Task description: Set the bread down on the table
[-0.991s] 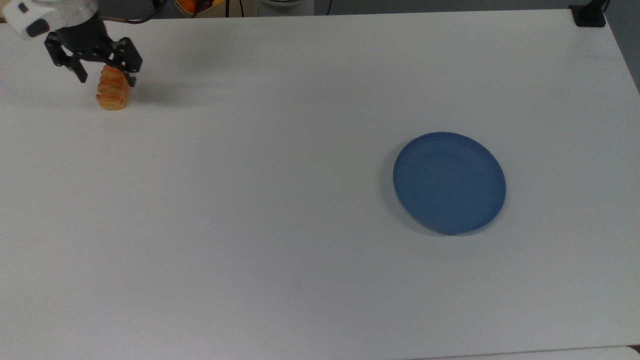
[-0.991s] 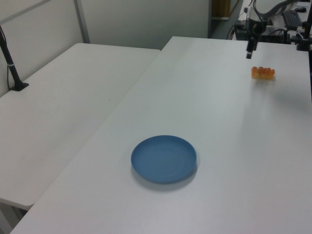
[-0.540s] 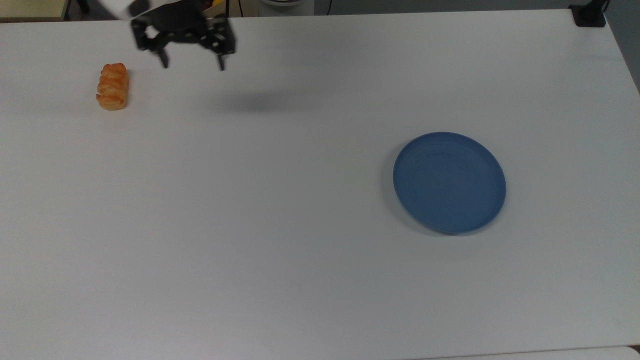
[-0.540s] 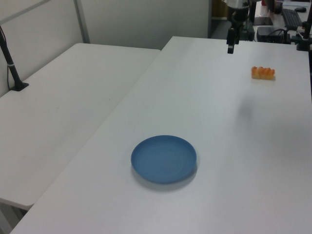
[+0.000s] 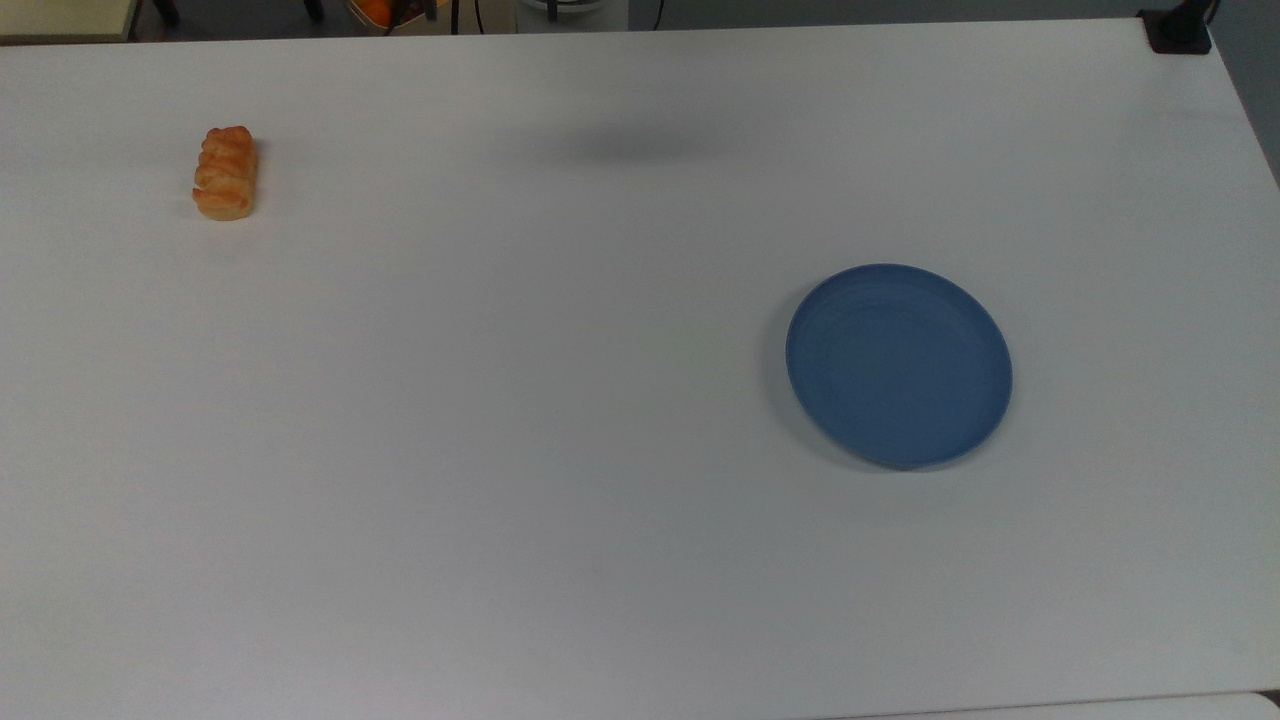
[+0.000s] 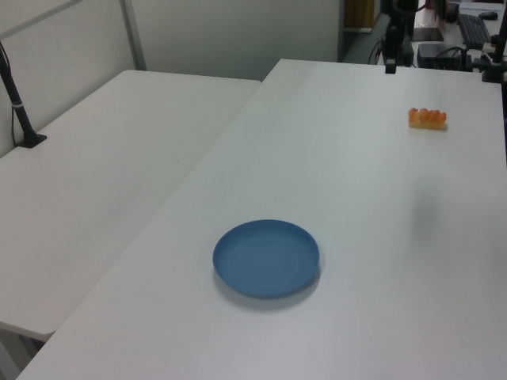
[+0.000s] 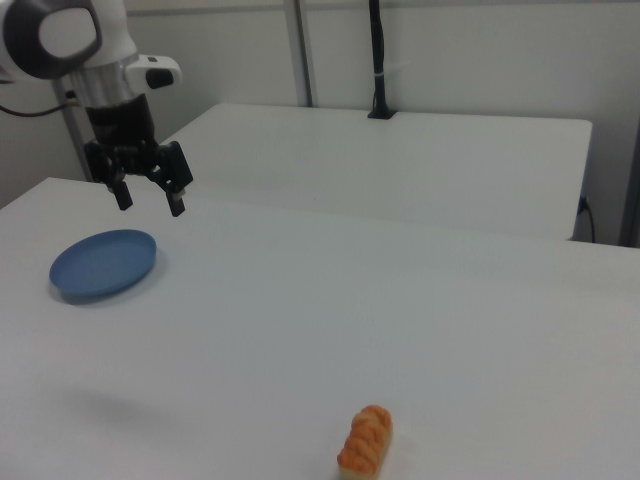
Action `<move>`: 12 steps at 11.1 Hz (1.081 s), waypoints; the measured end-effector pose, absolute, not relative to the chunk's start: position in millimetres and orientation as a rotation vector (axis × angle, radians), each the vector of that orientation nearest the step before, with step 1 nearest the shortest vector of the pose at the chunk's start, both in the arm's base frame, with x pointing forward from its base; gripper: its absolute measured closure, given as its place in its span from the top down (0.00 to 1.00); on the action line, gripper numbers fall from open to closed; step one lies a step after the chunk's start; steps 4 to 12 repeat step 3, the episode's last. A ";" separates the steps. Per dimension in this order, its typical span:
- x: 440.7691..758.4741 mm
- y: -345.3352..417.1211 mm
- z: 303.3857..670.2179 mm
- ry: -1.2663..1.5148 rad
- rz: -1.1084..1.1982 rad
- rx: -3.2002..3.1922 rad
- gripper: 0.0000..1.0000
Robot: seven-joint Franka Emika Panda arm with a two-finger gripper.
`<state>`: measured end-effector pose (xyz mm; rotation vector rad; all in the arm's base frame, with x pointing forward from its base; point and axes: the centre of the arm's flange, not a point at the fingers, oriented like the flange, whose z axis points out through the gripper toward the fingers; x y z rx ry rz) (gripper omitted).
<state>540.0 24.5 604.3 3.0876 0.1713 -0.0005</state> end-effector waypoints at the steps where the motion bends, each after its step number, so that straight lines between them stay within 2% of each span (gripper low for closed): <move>1: 530.1 18.5 614.8 0.158 -0.010 3.090 1.00; 3: 520.7 9.2 626.3 0.134 -0.004 3.094 1.00; 12: 520.7 9.2 626.3 0.134 -0.004 3.094 1.00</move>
